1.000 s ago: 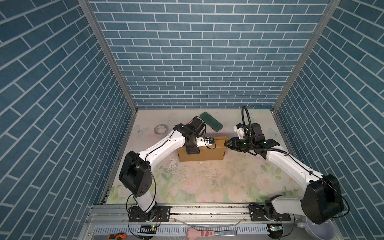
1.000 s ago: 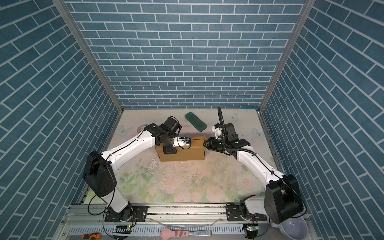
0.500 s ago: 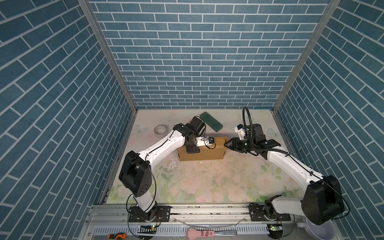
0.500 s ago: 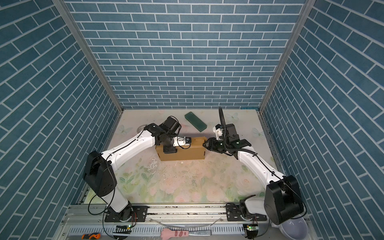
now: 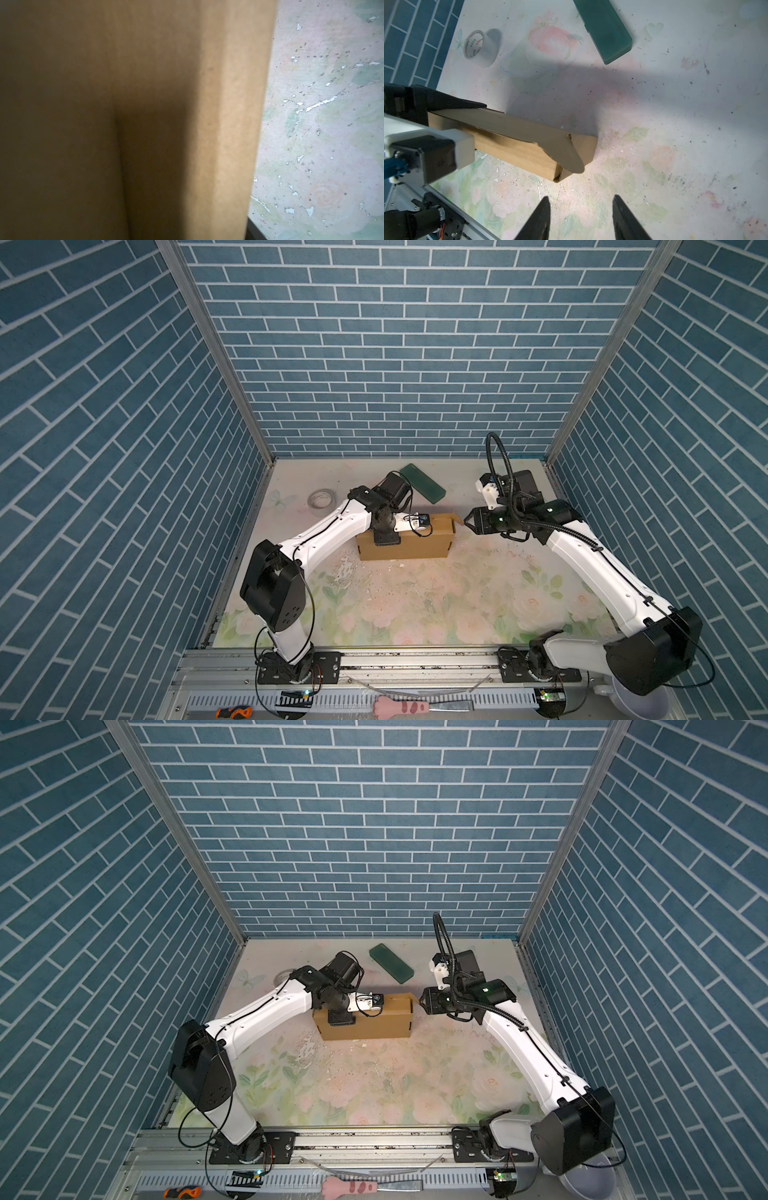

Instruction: Fold the paper box

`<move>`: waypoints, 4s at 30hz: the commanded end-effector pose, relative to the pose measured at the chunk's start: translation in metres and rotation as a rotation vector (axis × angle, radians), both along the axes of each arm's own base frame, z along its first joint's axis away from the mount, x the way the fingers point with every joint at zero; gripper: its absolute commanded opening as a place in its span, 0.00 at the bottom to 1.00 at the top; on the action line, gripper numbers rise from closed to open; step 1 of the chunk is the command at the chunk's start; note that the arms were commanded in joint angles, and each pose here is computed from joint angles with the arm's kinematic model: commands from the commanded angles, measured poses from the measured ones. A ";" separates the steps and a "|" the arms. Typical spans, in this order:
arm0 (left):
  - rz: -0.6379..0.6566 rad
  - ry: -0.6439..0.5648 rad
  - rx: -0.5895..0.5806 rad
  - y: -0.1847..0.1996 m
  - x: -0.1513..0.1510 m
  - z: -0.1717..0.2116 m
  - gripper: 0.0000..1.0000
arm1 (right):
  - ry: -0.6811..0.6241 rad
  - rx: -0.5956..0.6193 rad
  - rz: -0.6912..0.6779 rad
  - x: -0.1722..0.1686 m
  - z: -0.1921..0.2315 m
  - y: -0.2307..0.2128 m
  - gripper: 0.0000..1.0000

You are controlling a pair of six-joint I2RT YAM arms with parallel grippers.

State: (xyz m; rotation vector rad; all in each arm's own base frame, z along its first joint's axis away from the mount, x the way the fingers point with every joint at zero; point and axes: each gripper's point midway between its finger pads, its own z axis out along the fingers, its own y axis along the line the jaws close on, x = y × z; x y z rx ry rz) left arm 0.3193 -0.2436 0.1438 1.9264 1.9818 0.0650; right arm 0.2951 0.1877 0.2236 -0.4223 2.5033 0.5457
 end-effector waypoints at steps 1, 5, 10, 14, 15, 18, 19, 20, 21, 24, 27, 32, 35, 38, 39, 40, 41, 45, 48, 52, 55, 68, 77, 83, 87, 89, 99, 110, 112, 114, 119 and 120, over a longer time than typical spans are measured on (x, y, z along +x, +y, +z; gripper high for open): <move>-0.009 0.074 0.027 0.001 -0.006 -0.022 0.62 | -0.017 -0.117 0.077 0.001 -0.002 0.002 0.46; -0.010 0.073 0.028 0.001 -0.006 -0.022 0.62 | -0.026 -0.164 0.112 0.005 -0.005 0.010 0.43; -0.011 0.072 0.024 0.001 -0.006 -0.021 0.62 | -0.037 -0.198 0.150 0.008 -0.005 0.020 0.37; -0.012 0.070 0.023 0.000 -0.005 -0.021 0.62 | -0.031 -0.204 0.168 0.007 -0.005 0.027 0.28; -0.012 0.070 0.023 0.000 -0.005 -0.021 0.62 | -0.032 -0.200 0.165 0.008 -0.004 0.027 0.26; -0.011 0.073 0.024 0.001 -0.006 -0.022 0.62 | -0.025 -0.195 0.157 0.009 -0.004 0.030 0.17; -0.011 0.072 0.025 0.001 -0.006 -0.022 0.62 | -0.019 -0.191 0.157 0.009 -0.004 0.030 0.14; -0.011 0.072 0.024 0.000 -0.006 -0.022 0.62 | -0.015 -0.185 0.158 0.009 -0.005 0.032 0.13; -0.011 0.071 0.023 0.001 -0.006 -0.022 0.62 | -0.012 -0.179 0.160 0.008 -0.005 0.034 0.10; -0.012 0.071 0.023 0.001 -0.006 -0.022 0.62 | -0.004 -0.158 0.154 0.009 -0.005 0.037 0.06; -0.012 0.072 0.023 0.000 -0.006 -0.023 0.62 | 0.000 -0.137 0.151 0.009 -0.003 0.040 0.06; -0.013 0.071 0.022 0.000 -0.006 -0.023 0.62 | 0.006 -0.195 0.141 0.009 -0.016 0.031 0.19; -0.014 0.073 0.022 0.001 -0.006 -0.023 0.62 | -0.006 -0.265 0.120 0.013 -0.023 0.020 0.19; -0.013 0.074 0.022 0.000 -0.006 -0.023 0.62 | -0.023 -0.262 0.116 0.017 -0.022 0.021 0.20; -0.013 0.076 0.024 0.001 -0.006 -0.024 0.61 | -0.030 -0.256 0.114 0.018 -0.021 0.022 0.20; -0.012 0.078 0.025 0.001 -0.007 -0.024 0.61 | -0.033 -0.252 0.115 0.020 -0.021 0.024 0.22; -0.012 0.076 0.024 0.001 -0.006 -0.023 0.61 | -0.036 -0.252 0.114 0.021 -0.021 0.025 0.23; -0.011 0.076 0.023 0.001 -0.007 -0.023 0.61 | -0.028 -0.249 0.116 0.023 -0.023 0.027 0.22; -0.011 0.074 0.022 0.001 -0.007 -0.023 0.61 | -0.013 -0.230 0.125 0.020 -0.022 0.030 0.15; -0.012 0.077 0.022 0.000 -0.007 -0.024 0.60 | 0.024 -0.132 0.150 0.011 -0.007 0.045 0.06; -0.012 0.079 0.020 0.000 -0.007 -0.025 0.59 | 0.046 -0.072 0.151 0.008 0.003 0.052 0.02; -0.012 0.083 0.011 -0.001 -0.008 -0.025 0.58 | 0.142 0.099 0.095 0.009 0.007 0.069 0.00; -0.013 0.081 0.009 -0.002 -0.007 -0.025 0.58 | 0.171 0.196 0.036 0.015 0.008 0.060 0.00; -0.012 0.087 0.011 -0.003 -0.007 -0.025 0.58 | 0.165 0.083 0.004 0.020 -0.023 0.044 0.00; -0.010 0.081 0.019 -0.001 -0.006 -0.025 0.58 | 0.144 0.015 -0.003 0.021 -0.033 0.034 0.00; -0.010 0.075 0.019 -0.001 -0.005 -0.024 0.58 | 0.134 -0.019 -0.007 0.022 -0.034 0.028 0.00; 0.019 -0.009 0.020 -0.001 0.012 -0.007 0.73 | 0.135 -0.014 0.006 0.023 -0.029 0.031 0.00; 0.046 -0.117 -0.050 0.001 0.013 0.043 0.87 | 0.141 -0.033 0.019 0.027 -0.025 0.032 0.00; 0.063 -0.130 -0.065 0.004 0.010 0.053 0.87 | 0.142 -0.035 0.021 0.028 -0.025 0.032 0.00; 0.112 -0.162 -0.101 0.007 0.010 0.068 0.87 | 0.143 -0.036 0.020 0.029 -0.024 0.033 0.00; 0.405 -0.330 -0.273 0.034 0.022 0.121 0.79 | 0.140 -0.036 0.023 0.030 -0.021 0.034 0.00; 0.492 -0.340 -0.318 0.047 0.021 0.130 0.78 | 0.143 -0.037 0.024 0.029 -0.021 0.033 0.00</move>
